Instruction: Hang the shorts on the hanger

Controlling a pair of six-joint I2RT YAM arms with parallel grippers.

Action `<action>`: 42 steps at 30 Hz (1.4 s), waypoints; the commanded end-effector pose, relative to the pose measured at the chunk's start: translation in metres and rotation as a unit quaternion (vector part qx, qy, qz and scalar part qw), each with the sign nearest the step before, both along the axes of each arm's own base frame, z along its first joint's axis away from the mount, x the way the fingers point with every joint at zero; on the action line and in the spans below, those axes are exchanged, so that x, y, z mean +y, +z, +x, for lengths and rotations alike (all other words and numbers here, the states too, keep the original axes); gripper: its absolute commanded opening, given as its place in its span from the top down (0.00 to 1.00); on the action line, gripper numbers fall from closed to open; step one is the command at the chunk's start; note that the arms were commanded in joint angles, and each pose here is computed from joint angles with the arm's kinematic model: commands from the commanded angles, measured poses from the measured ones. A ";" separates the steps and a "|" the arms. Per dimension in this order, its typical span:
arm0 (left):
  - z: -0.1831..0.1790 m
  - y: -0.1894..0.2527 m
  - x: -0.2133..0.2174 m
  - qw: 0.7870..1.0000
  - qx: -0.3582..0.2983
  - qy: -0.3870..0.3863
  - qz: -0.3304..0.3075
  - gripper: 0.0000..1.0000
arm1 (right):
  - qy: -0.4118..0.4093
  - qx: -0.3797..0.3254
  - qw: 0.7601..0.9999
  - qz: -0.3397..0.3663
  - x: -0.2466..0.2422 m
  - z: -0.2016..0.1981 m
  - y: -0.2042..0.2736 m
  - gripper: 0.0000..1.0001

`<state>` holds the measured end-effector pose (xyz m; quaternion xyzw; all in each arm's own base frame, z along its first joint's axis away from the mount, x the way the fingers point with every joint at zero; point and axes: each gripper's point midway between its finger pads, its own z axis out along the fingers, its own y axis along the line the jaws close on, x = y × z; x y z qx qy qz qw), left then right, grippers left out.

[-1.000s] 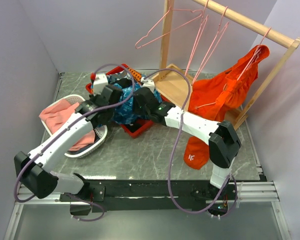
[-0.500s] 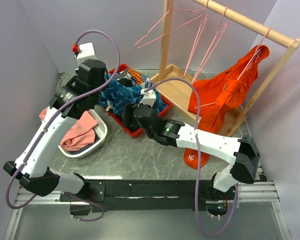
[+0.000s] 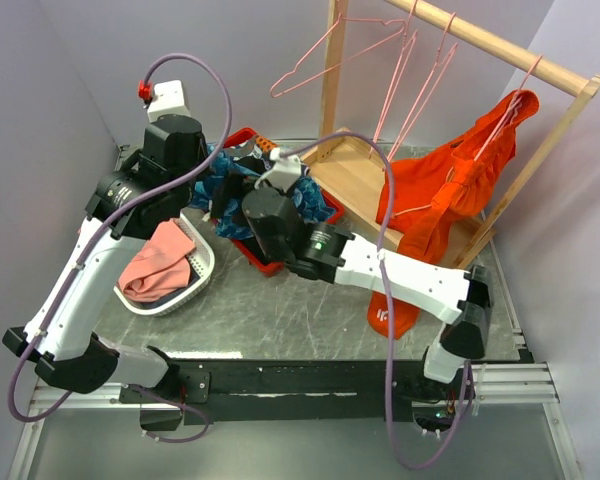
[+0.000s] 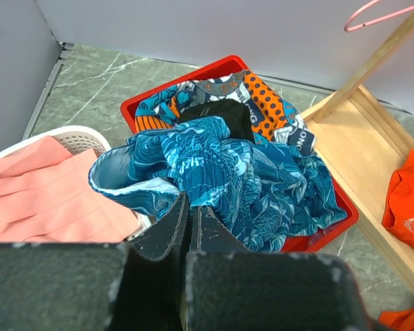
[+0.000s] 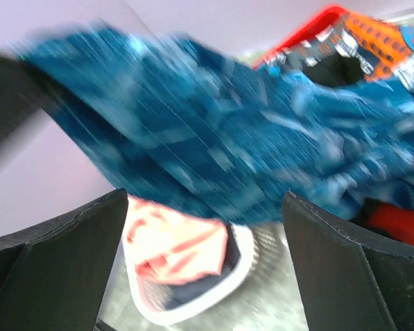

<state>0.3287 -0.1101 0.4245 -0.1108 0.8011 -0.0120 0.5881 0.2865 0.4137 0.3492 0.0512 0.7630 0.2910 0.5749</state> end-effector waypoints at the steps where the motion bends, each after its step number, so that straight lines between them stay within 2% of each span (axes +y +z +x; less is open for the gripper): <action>1: -0.009 0.018 0.003 0.999 -0.027 -0.013 -0.017 0.99 | -0.033 -0.014 0.999 0.035 0.013 0.018 0.031 0.00; 12: -0.019 0.029 0.008 0.999 -0.042 -0.019 -0.024 0.99 | -0.050 0.021 0.998 0.020 0.031 0.060 -0.005 0.00; 17: -0.020 0.030 0.010 0.998 -0.046 -0.020 -0.026 0.99 | -0.049 0.028 0.998 0.008 0.033 0.060 -0.019 0.00; 21: -0.023 0.039 0.009 0.997 -0.057 -0.026 -0.036 0.99 | -0.050 0.052 0.997 -0.020 0.035 0.060 -0.058 0.00; 26: -0.022 0.037 0.011 0.998 -0.055 -0.021 -0.030 0.99 | -0.068 0.060 0.996 -0.013 0.021 0.061 -0.080 0.00; 33: -0.021 0.032 0.010 0.998 -0.054 -0.021 -0.033 0.99 | -0.032 0.023 0.998 0.059 -0.007 0.060 -0.072 0.01; 40: -0.028 0.049 0.011 0.996 -0.071 -0.030 -0.052 0.99 | -0.085 0.043 0.995 0.004 -0.023 0.075 -0.087 0.01; 42: -0.031 0.056 0.013 0.995 -0.076 -0.029 -0.054 0.99 | -0.098 0.056 0.994 -0.006 -0.032 0.080 -0.100 0.04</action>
